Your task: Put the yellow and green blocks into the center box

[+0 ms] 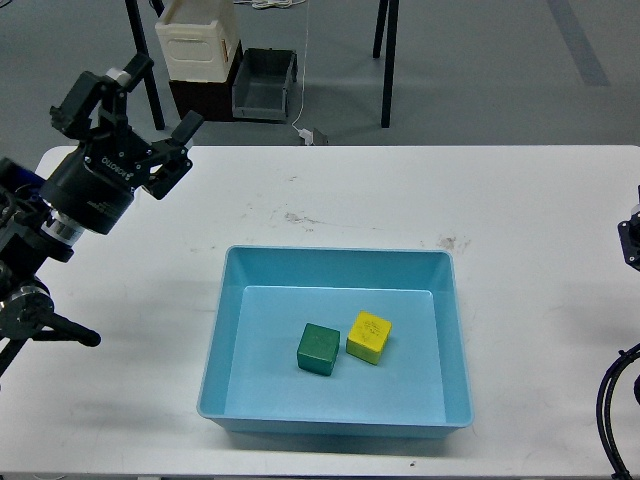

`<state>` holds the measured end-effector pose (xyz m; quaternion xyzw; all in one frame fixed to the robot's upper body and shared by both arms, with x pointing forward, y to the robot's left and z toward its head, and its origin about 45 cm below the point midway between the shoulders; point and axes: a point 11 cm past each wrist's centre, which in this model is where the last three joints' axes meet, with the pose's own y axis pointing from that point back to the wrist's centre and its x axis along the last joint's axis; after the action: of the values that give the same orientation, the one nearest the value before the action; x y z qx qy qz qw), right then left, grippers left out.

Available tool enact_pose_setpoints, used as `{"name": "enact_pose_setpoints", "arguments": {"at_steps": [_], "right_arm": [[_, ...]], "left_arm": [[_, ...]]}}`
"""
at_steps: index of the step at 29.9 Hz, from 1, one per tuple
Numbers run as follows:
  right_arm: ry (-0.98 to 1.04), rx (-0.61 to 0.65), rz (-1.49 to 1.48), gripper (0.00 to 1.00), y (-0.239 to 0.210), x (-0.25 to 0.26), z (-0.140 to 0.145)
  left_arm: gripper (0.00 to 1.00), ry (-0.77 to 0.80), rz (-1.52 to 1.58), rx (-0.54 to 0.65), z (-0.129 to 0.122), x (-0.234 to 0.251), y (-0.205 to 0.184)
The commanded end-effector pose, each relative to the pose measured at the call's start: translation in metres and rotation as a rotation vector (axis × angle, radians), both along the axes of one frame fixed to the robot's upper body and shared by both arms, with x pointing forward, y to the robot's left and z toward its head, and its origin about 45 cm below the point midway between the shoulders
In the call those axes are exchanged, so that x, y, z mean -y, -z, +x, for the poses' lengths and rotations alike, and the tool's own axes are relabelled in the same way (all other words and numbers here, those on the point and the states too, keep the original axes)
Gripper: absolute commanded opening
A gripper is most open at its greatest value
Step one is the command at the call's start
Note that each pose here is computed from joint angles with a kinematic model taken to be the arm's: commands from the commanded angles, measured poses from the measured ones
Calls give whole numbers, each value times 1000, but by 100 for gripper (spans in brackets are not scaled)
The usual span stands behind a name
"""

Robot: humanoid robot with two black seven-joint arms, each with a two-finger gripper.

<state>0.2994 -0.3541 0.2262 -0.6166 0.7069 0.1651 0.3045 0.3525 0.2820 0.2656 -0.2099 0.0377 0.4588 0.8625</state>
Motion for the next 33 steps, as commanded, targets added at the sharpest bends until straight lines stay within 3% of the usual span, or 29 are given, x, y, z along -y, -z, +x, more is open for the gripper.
{"name": "enact_pose_setpoints", "arguments": {"at_steps": [1,11,23,33], "right_arm": [[0,0,126,100,7,3,-1],[-81,88,296,100,6,-3,-9],[-213,17,744,100,30,-20,-20],[-214,34,814,100,31,-16,-22]], "left_arm": [[100,-81,-207,-126,-8,-10,23],[100,-211,-702,-442,-30,-21,80],[100,-237,-956,-593,-60,-28,78],[100,-253,-1116,-660,-84,-17,98]]}}
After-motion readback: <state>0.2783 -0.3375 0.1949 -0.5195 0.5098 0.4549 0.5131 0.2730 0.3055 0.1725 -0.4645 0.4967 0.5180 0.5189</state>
